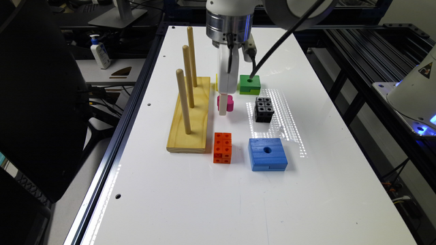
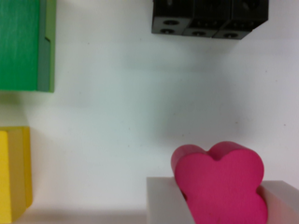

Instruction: Pick up pink flower.

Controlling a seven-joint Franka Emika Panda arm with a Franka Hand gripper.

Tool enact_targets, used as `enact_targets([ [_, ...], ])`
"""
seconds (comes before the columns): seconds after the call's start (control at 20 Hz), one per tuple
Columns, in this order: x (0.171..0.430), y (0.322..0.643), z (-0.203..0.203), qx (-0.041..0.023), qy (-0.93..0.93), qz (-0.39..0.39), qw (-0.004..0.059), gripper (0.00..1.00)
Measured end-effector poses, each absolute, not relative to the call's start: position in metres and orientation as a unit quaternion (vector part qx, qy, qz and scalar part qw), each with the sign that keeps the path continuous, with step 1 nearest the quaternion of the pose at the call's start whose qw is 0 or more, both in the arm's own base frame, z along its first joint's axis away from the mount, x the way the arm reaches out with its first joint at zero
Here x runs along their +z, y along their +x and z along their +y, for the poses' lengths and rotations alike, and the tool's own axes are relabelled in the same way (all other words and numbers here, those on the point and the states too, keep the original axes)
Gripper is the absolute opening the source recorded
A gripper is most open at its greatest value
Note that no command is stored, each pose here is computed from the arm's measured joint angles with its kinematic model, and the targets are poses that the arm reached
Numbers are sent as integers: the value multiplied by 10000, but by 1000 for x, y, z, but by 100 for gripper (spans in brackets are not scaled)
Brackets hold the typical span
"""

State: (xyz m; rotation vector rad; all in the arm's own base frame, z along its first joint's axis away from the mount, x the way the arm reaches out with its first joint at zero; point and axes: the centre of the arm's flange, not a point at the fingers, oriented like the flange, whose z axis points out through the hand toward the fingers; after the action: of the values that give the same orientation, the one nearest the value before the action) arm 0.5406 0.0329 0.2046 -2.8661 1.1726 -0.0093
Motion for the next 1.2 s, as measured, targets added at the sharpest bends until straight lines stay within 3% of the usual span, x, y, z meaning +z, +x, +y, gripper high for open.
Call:
enact_targets([
  [0.25,214,542,33,-64,-9253,3783,235,0],
  [0.55,259,539,33,-43,-9258,3773,201,0],
  [0.8,263,539,33,-54,-9259,3773,204,0],
  [1.2,297,536,32,-85,-9261,3767,199,0],
])
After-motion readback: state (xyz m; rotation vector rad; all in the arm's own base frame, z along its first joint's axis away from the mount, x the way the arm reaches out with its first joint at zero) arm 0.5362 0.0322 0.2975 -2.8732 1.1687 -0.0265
